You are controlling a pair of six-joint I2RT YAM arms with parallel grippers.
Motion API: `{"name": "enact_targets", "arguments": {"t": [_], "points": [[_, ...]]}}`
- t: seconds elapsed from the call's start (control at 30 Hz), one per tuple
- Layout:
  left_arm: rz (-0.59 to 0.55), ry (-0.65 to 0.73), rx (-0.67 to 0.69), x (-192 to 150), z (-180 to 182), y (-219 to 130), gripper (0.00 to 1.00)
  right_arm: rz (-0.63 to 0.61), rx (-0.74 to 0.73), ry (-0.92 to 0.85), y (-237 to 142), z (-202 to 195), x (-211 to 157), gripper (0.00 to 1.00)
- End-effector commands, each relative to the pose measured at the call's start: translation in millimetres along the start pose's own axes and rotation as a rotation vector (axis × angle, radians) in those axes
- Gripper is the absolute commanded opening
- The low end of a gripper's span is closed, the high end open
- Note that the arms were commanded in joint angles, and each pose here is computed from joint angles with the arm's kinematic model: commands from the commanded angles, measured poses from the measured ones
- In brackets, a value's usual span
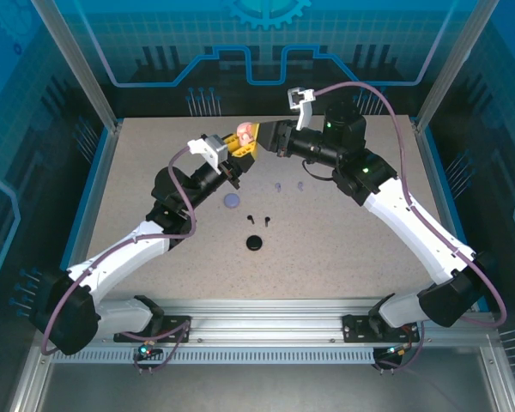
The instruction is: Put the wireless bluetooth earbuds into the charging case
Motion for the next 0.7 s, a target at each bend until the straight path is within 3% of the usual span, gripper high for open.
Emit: {"name": "enact_targets", "arguments": {"t": [0.0, 0.23, 0.47, 0.67], "points": [[-0.091, 0.017, -0.014, 21.6, -2.0, 2.4, 0.0, -0.004, 0.005, -0.012, -0.3, 6.8, 1.4, 0.49], [-0.084, 0.012, -0.014, 19.1, -2.2, 1.3, 0.0, -0.058, 0.002, -0.034, -13.1, 17.3, 15.7, 0.66], [-0.064, 0.009, -0.031, 16.0, -3.7, 0.1, 0.0, -0.072, -0.082, -0.032, -27.9, 14.8, 29.7, 0.69], [-0.016, -0.016, -0.093, 8.4, -8.4, 0.1, 0.0, 0.019, -0.239, 0.014, -23.4, -5.4, 48.1, 0.67]]}}
Point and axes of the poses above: each hand's point on the last joint's axis, 136 mm out from that joint toward the fingers, its own y axis out along the fingers, its own z axis along the line the jaws close on, x = y × z, the point moved 10 cm from there along -y, back along the fingers, and after that the axes turned 4 degrees about y, right-handed, at the moved point
